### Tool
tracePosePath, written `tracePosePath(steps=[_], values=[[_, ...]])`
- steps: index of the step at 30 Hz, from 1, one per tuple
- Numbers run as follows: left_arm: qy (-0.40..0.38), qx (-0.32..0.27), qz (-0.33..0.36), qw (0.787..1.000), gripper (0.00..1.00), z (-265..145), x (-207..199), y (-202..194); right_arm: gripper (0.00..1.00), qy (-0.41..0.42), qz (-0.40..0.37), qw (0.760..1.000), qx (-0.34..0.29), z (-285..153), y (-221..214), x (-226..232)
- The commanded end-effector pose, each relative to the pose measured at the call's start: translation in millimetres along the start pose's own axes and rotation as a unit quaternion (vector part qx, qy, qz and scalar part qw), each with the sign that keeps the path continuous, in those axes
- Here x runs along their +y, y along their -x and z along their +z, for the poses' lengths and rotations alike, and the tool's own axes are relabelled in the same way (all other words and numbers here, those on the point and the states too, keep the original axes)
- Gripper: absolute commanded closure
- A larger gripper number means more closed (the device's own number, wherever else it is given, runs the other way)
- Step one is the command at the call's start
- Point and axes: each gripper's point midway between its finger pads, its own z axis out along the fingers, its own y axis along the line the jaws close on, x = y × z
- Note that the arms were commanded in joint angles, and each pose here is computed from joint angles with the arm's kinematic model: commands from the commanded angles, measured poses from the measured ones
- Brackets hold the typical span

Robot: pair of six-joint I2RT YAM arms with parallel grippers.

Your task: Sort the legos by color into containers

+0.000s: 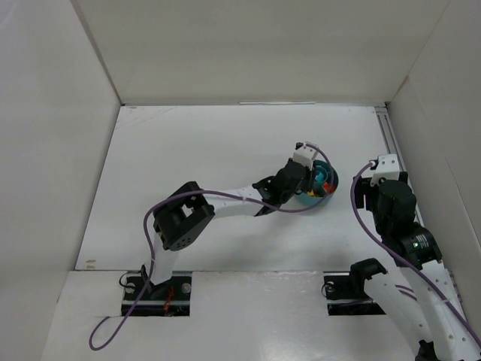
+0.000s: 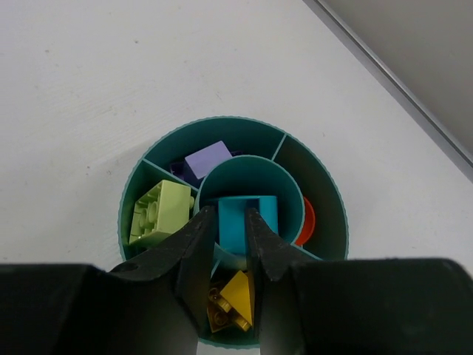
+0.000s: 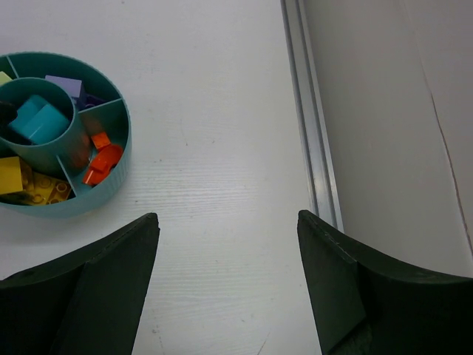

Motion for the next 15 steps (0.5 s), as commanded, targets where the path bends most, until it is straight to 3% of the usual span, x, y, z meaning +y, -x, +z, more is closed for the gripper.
tracePosePath(steps=[1, 10, 15], values=[[0.016, -0.02, -0.017, 1.0, 0.8, 0.0, 3.1, 21.5, 0.2, -0.012, 0.017, 1.0, -0.017, -2.8, 12.3, -6.2], [-0.019, -0.036, -0.025, 0.999, 0.82, -23.3, -9.0, 47.3, 0.2, -0.012, 0.014, 1.0, -0.021, -2.6, 14.4, -6.8], [-0.045, -0.091, -0.034, 0.994, 0.77, -66.0, -18.2, 109.7, 0.2, -0.013, 0.016, 0.999, -0.025, -4.3, 15.3, -7.8]])
